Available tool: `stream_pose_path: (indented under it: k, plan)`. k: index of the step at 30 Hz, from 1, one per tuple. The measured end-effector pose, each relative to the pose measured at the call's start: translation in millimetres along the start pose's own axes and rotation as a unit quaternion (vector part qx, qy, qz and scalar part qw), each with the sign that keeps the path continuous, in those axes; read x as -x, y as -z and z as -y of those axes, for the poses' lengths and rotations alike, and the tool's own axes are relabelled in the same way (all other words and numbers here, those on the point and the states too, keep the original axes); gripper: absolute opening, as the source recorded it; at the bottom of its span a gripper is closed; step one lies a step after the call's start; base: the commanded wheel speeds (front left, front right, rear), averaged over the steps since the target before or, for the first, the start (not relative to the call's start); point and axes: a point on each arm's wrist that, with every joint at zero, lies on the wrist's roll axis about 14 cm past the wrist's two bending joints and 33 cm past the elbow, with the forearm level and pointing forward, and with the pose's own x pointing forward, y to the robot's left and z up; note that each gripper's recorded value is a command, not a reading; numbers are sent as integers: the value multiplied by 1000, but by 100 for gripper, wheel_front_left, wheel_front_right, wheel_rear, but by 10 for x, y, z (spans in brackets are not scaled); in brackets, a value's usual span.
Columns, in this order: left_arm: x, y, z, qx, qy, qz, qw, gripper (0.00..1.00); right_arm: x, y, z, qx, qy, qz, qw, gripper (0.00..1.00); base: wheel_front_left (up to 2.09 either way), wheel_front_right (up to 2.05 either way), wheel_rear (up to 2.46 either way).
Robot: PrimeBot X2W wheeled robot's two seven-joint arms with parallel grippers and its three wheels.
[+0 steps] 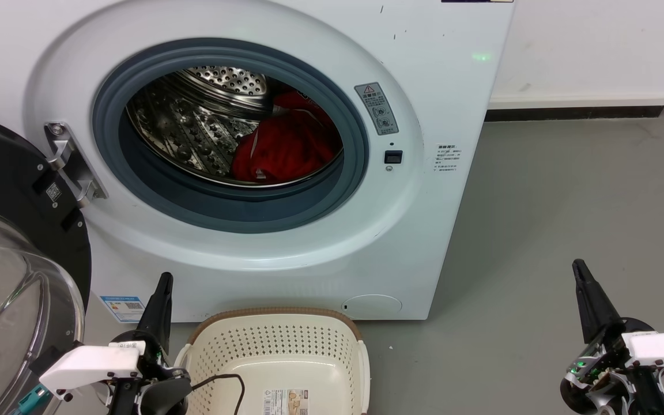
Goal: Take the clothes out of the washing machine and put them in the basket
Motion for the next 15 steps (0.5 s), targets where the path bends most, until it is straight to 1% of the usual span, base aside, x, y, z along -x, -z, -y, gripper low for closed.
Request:
stream_pose_path:
  k: [15]
  plan:
    - [0,0,0,0,0,0,1000,0,0,0,0,0,0,0,1000,0,0,0,0]
